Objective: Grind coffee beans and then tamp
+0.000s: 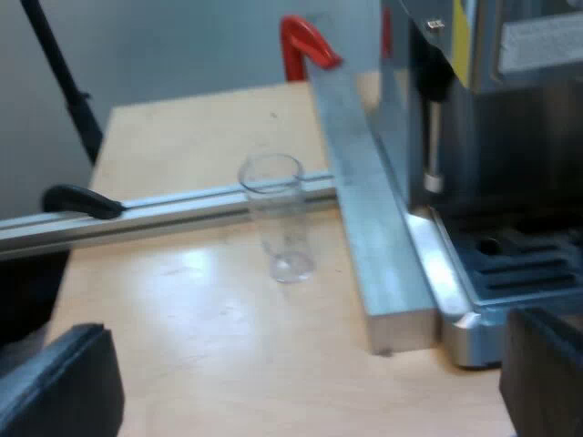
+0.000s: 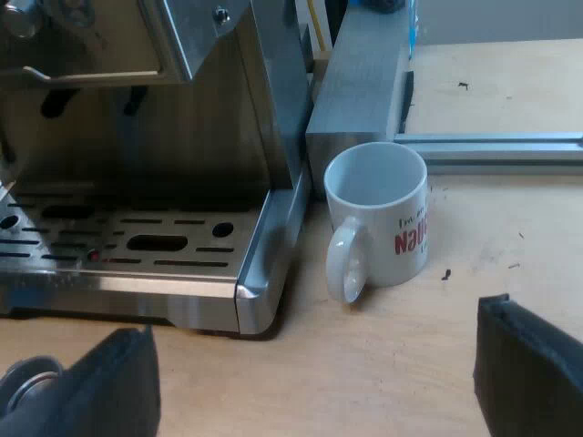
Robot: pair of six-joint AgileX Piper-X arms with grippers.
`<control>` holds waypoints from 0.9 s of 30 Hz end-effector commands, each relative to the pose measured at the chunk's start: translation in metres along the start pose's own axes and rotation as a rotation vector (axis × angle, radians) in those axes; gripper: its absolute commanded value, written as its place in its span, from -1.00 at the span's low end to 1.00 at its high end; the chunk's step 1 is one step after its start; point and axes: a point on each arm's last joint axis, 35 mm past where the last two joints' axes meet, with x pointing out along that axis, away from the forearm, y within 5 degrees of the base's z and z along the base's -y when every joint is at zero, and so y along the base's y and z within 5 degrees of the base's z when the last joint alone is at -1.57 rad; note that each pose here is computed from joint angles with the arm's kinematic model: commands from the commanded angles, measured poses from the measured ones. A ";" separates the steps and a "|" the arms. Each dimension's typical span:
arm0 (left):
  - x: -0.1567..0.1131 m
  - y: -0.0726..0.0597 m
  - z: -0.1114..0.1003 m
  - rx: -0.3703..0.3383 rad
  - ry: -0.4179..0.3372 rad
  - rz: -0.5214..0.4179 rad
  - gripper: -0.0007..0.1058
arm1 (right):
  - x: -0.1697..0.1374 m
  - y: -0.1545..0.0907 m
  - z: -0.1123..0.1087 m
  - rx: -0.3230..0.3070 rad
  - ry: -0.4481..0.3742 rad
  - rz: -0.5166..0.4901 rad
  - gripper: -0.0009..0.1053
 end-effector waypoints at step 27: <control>0.046 0.002 -0.033 0.005 0.119 0.028 0.61 | 0.043 -0.004 -0.030 0.011 0.073 0.023 0.38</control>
